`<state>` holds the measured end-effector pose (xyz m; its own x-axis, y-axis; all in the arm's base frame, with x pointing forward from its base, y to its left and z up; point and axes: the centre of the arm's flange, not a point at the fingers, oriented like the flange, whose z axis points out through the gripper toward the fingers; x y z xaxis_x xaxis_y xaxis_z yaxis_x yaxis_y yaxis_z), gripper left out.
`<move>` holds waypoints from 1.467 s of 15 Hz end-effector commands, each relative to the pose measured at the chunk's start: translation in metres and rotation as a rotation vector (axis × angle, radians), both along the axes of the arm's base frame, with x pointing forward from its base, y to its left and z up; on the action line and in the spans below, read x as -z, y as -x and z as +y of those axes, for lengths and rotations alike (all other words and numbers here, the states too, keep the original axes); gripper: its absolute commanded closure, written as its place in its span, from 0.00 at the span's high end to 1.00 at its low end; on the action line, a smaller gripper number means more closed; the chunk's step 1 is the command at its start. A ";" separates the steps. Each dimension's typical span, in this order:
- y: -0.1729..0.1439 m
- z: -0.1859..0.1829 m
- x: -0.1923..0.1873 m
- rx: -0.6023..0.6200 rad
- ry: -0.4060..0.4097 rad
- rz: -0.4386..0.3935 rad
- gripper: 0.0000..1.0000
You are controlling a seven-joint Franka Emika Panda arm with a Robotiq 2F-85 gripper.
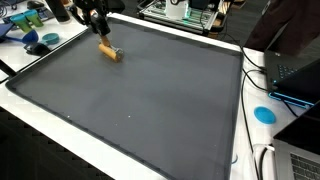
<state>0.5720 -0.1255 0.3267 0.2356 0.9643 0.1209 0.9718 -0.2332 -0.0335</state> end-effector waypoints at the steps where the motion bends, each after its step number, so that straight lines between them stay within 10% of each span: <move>1: -0.025 -0.010 0.052 0.036 0.012 -0.039 0.24; 22: -0.045 -0.014 0.045 0.104 0.030 -0.082 0.24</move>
